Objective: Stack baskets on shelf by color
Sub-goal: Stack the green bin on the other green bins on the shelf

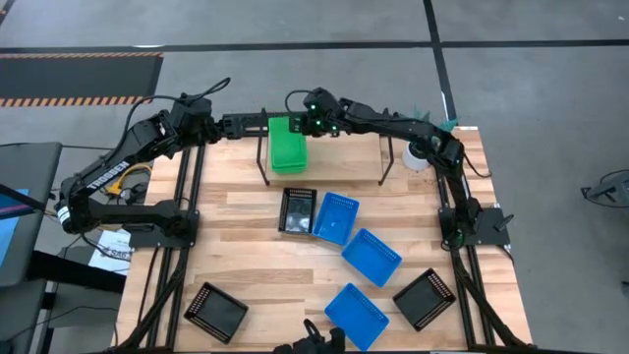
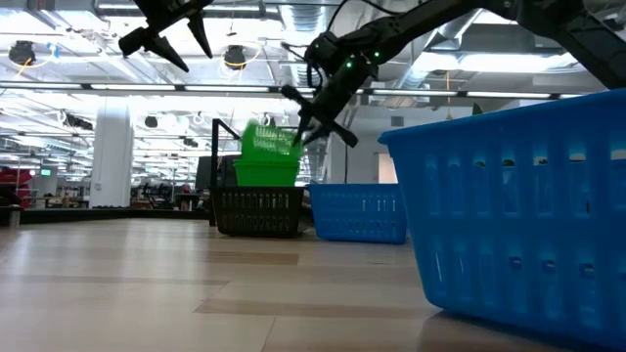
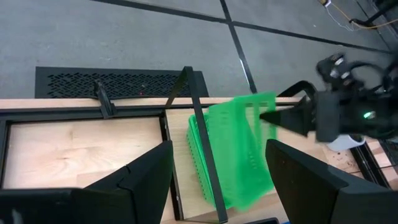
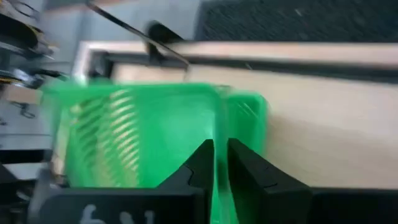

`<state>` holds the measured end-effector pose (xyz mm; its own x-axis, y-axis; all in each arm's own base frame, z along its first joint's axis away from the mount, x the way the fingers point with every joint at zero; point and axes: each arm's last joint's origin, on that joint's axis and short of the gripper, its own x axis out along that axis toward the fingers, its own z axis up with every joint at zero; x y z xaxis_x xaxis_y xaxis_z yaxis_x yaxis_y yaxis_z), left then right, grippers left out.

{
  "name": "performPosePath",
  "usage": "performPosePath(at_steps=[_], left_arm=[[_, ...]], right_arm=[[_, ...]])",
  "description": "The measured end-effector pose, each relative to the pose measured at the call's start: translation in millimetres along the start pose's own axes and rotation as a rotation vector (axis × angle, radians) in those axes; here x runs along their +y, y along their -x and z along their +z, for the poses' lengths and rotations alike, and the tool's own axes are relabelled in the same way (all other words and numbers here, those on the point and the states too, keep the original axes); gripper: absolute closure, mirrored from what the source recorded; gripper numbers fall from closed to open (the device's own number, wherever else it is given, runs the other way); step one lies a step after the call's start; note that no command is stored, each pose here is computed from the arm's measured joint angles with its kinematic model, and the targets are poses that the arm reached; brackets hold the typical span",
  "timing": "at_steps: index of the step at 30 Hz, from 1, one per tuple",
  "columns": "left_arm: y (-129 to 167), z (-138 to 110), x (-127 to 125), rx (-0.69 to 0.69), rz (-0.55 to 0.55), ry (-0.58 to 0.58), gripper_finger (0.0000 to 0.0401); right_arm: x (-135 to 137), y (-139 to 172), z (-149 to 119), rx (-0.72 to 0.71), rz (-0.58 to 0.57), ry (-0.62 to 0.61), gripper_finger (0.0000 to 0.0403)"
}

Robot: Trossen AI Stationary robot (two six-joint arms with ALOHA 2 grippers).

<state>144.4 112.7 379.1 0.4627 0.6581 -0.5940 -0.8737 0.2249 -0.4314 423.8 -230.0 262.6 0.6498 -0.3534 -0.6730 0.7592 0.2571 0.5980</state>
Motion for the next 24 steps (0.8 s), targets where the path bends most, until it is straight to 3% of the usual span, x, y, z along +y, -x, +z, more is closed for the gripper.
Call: performPosePath(at_steps=[11,18,24], left_arm=[[0.0,0.8,-0.5,-0.012,-0.002,0.011,0.0157],[0.0,0.6,-0.3,-0.009,0.0,0.012,0.0157],[0.0,0.5,-0.3,-0.008,0.0,0.005,0.0157]], right_arm=[[-2.6,-6.1,-0.6,0.025,0.01,0.012,0.0246],[0.5,15.6,16.1,0.012,0.001,0.06,0.0186],[24.4,36.7,33.1,-0.064,0.1,0.172,0.0174]])
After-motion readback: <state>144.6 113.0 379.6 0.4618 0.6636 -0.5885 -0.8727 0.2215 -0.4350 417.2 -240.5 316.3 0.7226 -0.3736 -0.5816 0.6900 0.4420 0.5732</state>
